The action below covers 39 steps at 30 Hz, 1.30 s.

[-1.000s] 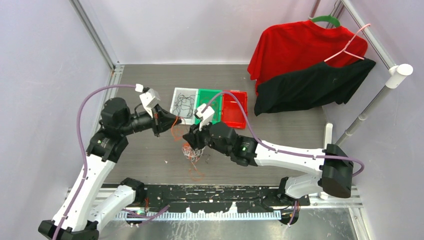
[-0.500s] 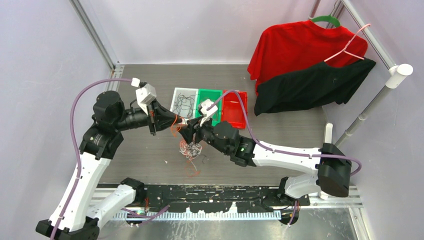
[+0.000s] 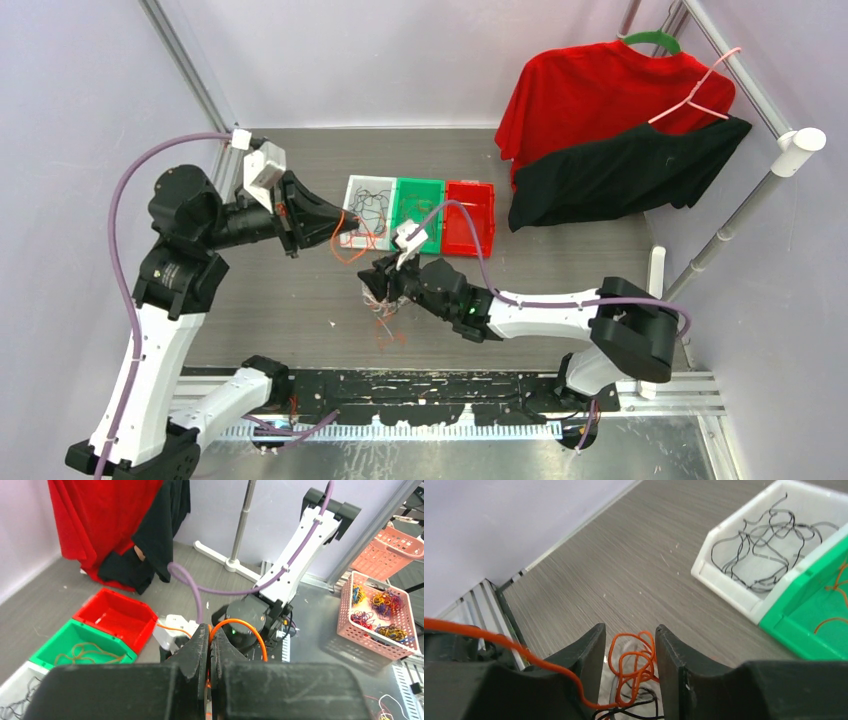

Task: Untangle the cables
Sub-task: Untie the cable, then place the cable in the bin.

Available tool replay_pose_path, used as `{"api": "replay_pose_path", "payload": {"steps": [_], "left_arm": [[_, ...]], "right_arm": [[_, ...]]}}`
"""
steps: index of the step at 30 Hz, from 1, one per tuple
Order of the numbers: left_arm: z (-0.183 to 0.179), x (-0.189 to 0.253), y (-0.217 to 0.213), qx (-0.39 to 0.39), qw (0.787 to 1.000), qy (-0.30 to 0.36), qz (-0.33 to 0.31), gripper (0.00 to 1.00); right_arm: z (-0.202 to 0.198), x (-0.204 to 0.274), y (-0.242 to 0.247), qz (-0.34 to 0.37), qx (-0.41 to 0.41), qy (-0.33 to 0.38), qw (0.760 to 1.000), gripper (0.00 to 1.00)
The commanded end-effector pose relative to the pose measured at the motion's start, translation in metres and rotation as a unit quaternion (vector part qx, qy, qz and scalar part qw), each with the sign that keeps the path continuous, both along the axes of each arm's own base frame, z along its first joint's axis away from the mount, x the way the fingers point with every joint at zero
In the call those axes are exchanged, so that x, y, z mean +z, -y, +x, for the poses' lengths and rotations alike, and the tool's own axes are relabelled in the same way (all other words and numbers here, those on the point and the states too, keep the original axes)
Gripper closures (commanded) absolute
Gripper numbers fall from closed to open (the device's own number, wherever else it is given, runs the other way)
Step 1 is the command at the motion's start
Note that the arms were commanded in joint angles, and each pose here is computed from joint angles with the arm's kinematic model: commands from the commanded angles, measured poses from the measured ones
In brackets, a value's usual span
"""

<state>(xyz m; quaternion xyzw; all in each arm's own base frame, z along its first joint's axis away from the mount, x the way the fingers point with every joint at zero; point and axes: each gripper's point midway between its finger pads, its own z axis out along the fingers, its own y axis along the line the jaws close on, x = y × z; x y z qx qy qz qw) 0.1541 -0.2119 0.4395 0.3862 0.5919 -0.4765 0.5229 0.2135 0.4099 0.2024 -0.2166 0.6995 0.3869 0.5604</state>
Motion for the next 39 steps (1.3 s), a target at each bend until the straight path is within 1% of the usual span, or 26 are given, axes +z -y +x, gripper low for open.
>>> {"api": "replay_pose_path", "payload": {"steps": [1, 6, 11, 14, 16, 20, 23, 26, 29, 33, 35, 39], "left_arm": [[-0.008, 0.051, -0.001, -0.004, 0.997, 0.072, -0.032, 1.00], [0.005, 0.085, -0.006, 0.040, 0.990, 0.124, -0.050, 1.00], [0.012, 0.112, -0.011, 0.069, 0.983, 0.158, -0.065, 1.00], [0.018, 0.116, -0.011, 0.078, 0.982, 0.162, -0.064, 1.00], [0.024, 0.110, -0.010, 0.084, 0.982, 0.157, -0.057, 1.00], [0.044, 0.080, -0.009, 0.100, 0.985, 0.137, -0.032, 1.00], [0.064, 0.047, -0.005, 0.109, 0.988, 0.108, -0.010, 1.00], [0.087, 0.011, 0.002, 0.112, 0.990, 0.079, 0.015, 1.00], [0.109, -0.016, 0.014, 0.109, 0.991, 0.062, 0.041, 1.00], [0.144, -0.049, 0.033, 0.104, 0.991, 0.035, 0.072, 1.00], [0.166, -0.070, 0.043, 0.108, 0.990, 0.017, 0.093, 1.00], [0.197, -0.099, 0.060, 0.106, 0.986, -0.004, 0.125, 1.00]], "right_arm": [[0.001, 0.000, 0.000, 0.041, -0.007, 0.000, 0.999, 0.54], [0.000, -0.040, 0.012, 0.018, -0.021, -0.022, 0.999, 0.54], [-0.004, -0.073, 0.022, -0.010, -0.025, -0.041, 0.999, 0.54], [-0.006, -0.078, 0.026, -0.011, -0.028, -0.046, 0.999, 0.51], [-0.005, -0.070, 0.028, -0.005, -0.031, -0.042, 0.999, 0.49], [0.003, -0.041, 0.042, 0.008, -0.062, -0.033, 0.998, 0.44], [0.014, -0.018, 0.062, 0.009, -0.095, -0.030, 0.995, 0.44], [0.030, -0.002, 0.092, -0.004, -0.152, -0.027, 0.988, 0.44], [0.045, 0.000, 0.131, -0.032, -0.230, -0.026, 0.972, 0.45], [0.059, 0.001, 0.186, -0.030, -0.324, -0.039, 0.945, 0.46], [0.062, 0.002, 0.206, -0.021, -0.351, -0.044, 0.935, 0.47], [0.066, 0.006, 0.228, -0.012, -0.378, -0.043, 0.925, 0.48]]}}
